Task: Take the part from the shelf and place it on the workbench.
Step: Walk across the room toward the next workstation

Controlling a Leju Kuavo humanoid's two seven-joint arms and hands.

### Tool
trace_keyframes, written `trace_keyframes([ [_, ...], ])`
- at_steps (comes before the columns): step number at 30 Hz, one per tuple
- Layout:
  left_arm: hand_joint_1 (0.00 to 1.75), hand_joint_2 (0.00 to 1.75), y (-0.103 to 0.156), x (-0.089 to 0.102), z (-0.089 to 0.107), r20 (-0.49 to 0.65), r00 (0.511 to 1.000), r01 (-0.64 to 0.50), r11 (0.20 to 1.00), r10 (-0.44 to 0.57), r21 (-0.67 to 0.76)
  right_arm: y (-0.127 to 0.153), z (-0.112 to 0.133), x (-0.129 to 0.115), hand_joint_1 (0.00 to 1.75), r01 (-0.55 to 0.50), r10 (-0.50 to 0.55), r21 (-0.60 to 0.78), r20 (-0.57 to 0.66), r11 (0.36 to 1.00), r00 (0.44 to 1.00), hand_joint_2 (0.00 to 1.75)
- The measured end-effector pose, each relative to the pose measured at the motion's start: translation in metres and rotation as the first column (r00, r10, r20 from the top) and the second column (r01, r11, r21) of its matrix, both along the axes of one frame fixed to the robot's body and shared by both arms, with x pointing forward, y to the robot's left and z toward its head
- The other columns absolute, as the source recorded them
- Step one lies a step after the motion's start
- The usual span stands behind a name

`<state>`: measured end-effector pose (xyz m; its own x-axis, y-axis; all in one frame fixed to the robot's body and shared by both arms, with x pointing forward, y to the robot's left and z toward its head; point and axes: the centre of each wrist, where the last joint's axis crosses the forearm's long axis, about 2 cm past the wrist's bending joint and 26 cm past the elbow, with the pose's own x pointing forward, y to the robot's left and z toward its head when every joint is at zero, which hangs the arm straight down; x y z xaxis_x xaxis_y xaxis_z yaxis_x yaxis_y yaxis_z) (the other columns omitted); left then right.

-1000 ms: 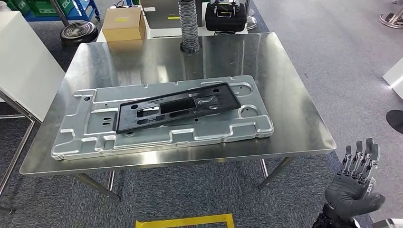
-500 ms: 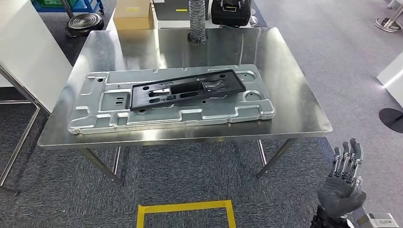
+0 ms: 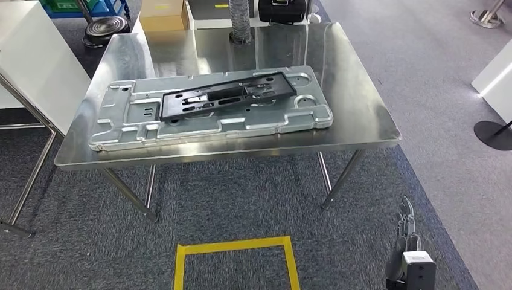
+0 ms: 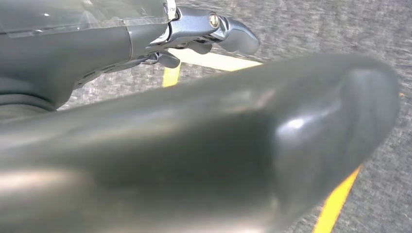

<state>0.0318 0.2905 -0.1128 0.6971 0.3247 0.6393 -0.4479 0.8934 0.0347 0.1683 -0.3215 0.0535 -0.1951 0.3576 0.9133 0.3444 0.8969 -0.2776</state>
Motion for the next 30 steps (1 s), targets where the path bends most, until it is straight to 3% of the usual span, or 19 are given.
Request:
trace_keyframes([
  [3,0.00,0.00,-0.001,-0.001,0.000,0.000,1.000,-0.003,1.000,0.003,0.002,-0.005,-0.029,-0.012,0.00,0.052,-0.059,-0.047,-0.142,0.998,0.988,0.00],
  [7,0.00,0.00,-0.001,-0.001,0.000,0.008,1.000,-0.001,1.000,0.001,0.007,-0.019,-0.086,-0.046,0.00,0.117,-0.167,-0.168,-0.320,0.979,0.933,0.00],
  [10,0.00,0.00,-0.001,0.000,0.000,0.014,1.000,-0.003,1.000,0.003,0.009,-0.023,-0.119,-0.073,0.00,0.148,-0.254,-0.251,-0.471,0.957,0.844,0.00],
  [13,0.00,0.00,-0.003,0.000,0.000,0.016,1.000,-0.008,1.000,0.008,0.006,-0.019,-0.142,-0.104,0.00,0.161,-0.297,-0.266,-0.629,0.951,0.718,0.00],
  [16,0.00,0.00,-0.004,-0.002,0.000,0.017,1.000,-0.011,1.000,0.011,0.006,-0.010,-0.153,-0.123,0.00,0.148,-0.291,-0.253,-0.747,0.956,0.598,0.00],
  [19,0.00,0.00,-0.004,-0.003,0.000,0.016,1.000,-0.012,1.000,0.012,0.007,-0.001,-0.158,-0.131,0.00,0.139,-0.264,-0.224,-0.818,0.965,0.511,0.00],
  [30,0.00,0.00,-0.005,-0.006,0.000,0.015,1.000,-0.003,1.000,0.003,0.010,0.015,-0.163,-0.136,0.00,0.116,-0.167,-0.133,-0.915,0.984,0.367,0.00],
])
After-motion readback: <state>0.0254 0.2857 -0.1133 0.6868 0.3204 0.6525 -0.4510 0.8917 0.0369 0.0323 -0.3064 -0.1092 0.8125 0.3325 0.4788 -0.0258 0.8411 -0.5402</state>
